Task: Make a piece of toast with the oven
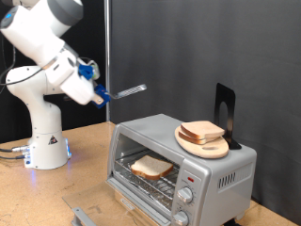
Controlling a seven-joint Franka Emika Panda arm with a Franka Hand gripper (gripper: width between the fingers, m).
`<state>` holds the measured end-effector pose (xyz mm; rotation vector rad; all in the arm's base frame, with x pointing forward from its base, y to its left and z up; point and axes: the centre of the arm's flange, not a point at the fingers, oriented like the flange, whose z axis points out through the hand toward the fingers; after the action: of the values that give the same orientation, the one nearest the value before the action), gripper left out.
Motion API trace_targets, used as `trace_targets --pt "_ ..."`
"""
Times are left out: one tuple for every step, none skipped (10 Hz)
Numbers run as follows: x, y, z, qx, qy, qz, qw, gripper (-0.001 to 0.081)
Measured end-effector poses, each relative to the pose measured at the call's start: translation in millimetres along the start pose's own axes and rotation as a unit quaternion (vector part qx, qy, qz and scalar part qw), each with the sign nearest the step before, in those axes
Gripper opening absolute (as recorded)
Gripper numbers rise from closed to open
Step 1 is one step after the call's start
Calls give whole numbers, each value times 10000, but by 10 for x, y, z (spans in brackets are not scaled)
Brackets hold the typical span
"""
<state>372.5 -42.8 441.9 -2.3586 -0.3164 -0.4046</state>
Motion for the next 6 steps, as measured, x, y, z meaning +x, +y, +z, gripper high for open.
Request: trace_targets --pt "49 -130 115 -36 59 -52 10000 365" --pt "90 -251 229 -83 104 -99 9999 365" --pt "128 -360 338 -132 133 -136 9997 365" --pt "162 -474 457 -192 105 -188 9996 365" --pt "190 -594 580 -249 62 -224 9994 365" --pt "207 -702 701 -312 22 -243 9992 365"
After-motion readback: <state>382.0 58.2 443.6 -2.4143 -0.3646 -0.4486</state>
